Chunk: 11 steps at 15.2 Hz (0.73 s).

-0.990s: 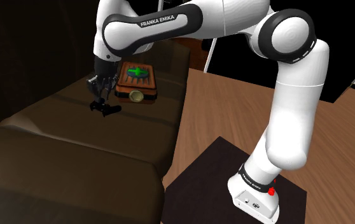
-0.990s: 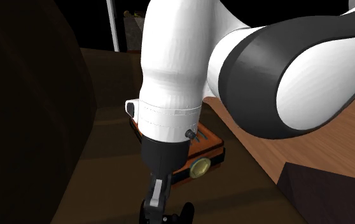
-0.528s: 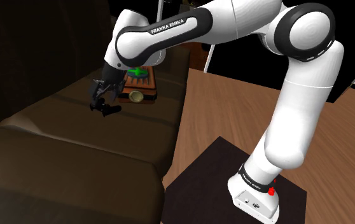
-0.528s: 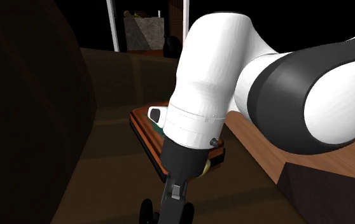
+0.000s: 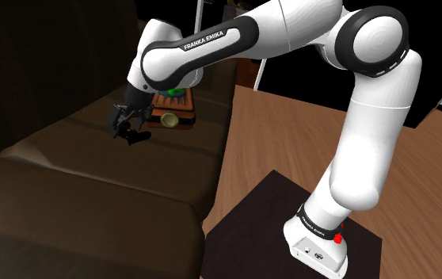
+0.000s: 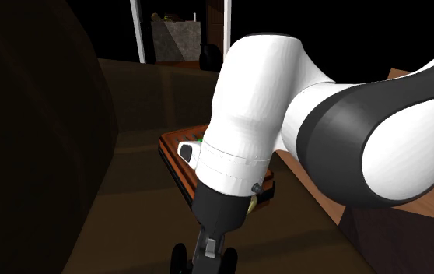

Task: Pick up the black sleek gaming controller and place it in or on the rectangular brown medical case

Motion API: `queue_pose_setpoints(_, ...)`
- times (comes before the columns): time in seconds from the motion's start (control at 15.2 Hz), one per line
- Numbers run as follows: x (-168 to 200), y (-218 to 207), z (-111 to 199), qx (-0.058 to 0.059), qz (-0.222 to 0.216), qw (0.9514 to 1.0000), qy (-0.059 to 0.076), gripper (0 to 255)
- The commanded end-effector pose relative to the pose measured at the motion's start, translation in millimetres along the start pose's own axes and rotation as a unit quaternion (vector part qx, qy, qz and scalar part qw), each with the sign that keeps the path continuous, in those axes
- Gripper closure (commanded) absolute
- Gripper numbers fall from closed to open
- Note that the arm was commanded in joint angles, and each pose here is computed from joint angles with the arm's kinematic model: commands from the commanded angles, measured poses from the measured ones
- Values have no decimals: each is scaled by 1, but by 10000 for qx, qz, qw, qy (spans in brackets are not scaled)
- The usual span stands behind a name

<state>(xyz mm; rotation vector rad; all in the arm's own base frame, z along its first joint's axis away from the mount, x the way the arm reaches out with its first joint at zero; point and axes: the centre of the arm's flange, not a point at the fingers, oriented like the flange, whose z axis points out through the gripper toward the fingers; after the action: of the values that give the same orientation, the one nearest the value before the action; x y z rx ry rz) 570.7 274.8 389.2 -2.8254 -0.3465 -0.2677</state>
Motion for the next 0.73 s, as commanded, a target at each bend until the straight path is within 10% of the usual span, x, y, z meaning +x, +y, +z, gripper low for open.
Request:
queue_pose_setpoints(0.0,-1,3,3,-10,26,10000,-27,0)
queue_pose_setpoints(0.07,-1,3,3,-10,26,10000,-27,0)
queue_pose_setpoints(0.13,-1,3,2,-10,26,10000,-27,255)
queue_pose_setpoints(0.66,-1,4,1,-10,26,10000,-28,255)
